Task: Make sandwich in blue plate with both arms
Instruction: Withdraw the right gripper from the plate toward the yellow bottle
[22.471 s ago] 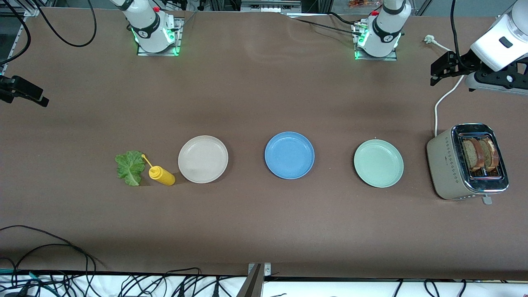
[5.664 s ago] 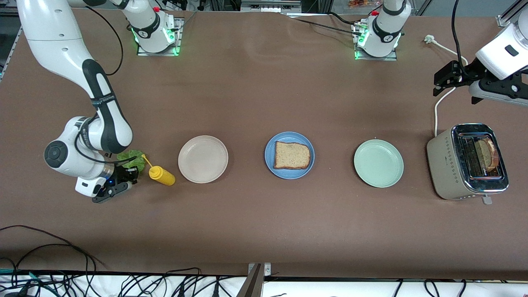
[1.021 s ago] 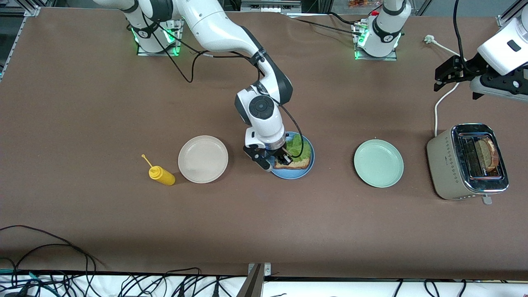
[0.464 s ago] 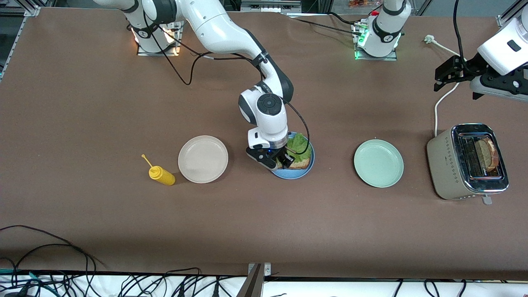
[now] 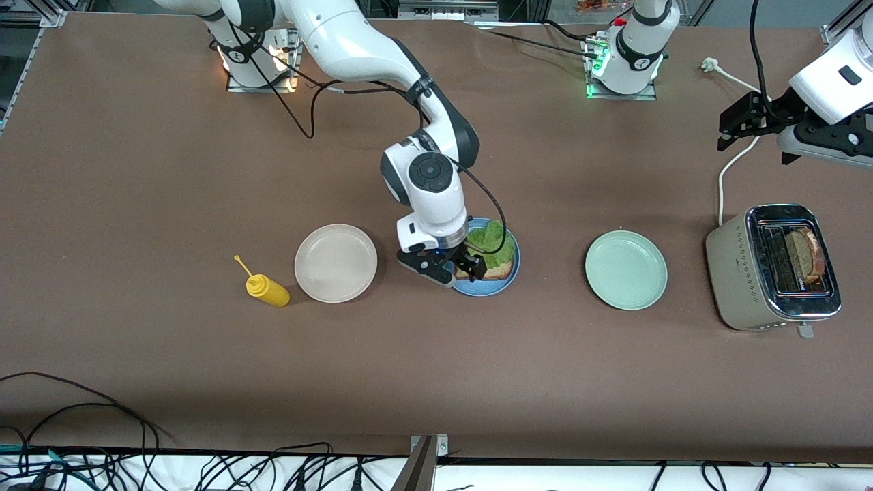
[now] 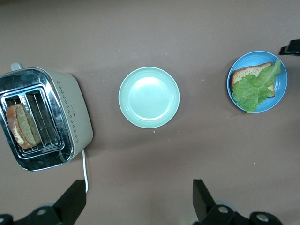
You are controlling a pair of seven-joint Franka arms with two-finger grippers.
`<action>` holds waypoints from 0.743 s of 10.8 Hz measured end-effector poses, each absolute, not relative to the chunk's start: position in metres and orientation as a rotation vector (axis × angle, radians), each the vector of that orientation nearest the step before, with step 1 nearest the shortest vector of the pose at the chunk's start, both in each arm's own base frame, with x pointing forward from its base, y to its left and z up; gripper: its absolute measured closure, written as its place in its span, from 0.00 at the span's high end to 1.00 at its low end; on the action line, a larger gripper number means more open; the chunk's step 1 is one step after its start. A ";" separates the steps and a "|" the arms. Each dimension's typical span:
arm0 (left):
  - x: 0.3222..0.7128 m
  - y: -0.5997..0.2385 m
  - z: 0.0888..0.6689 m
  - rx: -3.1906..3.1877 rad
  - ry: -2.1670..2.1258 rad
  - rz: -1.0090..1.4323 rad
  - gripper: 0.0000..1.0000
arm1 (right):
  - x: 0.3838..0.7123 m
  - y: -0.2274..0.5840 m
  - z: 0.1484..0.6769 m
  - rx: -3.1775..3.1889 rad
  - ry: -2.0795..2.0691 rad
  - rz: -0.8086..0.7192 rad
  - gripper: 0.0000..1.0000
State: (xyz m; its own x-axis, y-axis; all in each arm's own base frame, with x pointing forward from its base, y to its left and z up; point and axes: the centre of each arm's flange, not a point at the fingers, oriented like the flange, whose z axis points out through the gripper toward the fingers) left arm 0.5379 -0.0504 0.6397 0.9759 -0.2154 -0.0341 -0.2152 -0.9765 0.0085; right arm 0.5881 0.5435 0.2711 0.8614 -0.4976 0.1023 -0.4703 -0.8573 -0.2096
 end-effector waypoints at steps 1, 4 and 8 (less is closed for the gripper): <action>0.538 -0.050 0.640 3.118 -0.340 -0.054 1.00 | 0.593 0.532 0.291 -2.892 0.692 -0.195 1.00; 0.538 -0.050 0.640 3.118 -0.339 -0.054 1.00 | 0.623 0.461 0.345 -2.985 0.431 -0.099 1.00; 0.538 -0.050 0.640 3.118 -0.338 -0.055 1.00 | 0.640 0.359 0.389 -3.050 -0.066 0.124 1.00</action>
